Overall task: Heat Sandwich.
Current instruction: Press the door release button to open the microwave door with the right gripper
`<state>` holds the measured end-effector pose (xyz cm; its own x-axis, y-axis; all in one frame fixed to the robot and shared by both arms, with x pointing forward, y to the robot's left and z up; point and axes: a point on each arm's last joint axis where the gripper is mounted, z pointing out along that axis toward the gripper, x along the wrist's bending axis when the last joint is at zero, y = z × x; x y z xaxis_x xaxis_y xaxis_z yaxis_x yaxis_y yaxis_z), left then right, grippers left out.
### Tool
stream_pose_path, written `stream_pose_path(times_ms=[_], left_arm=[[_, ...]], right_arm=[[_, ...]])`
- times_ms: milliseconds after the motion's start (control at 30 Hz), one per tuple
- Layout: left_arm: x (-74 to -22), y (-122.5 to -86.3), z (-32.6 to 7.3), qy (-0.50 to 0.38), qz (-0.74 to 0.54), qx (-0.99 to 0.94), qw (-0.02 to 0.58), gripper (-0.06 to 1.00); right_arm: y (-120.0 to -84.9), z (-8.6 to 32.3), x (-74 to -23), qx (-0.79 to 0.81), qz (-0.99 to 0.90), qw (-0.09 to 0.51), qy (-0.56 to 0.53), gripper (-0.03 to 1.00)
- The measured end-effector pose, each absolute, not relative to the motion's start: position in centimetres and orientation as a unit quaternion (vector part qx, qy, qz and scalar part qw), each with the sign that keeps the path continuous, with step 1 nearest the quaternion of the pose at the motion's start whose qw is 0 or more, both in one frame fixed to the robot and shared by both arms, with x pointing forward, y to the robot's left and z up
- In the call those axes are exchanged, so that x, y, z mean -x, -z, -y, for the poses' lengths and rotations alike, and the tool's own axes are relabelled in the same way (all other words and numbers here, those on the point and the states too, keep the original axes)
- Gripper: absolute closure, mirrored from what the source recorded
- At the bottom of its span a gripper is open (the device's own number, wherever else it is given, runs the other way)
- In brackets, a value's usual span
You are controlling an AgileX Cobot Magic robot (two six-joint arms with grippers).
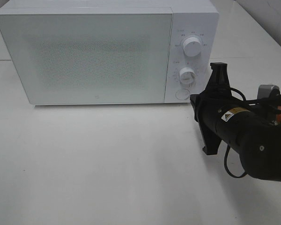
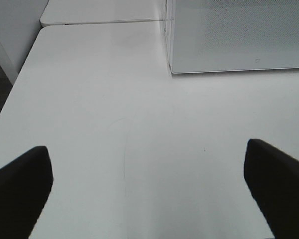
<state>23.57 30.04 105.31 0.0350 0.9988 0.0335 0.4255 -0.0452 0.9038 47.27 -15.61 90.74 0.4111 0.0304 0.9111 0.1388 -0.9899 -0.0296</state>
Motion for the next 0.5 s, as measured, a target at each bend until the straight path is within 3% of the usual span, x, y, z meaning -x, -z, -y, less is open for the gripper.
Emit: stream_pose_path(times_ms=[500], left_arm=[[-23.6, -105.3, -30.0, -0.382, -0.58, -0.614, 0.375, -0.04]], right_arm=[[-88.4, 14.9, -51.4, 0.843, 0.044, 0.048, 0.534, 0.96]])
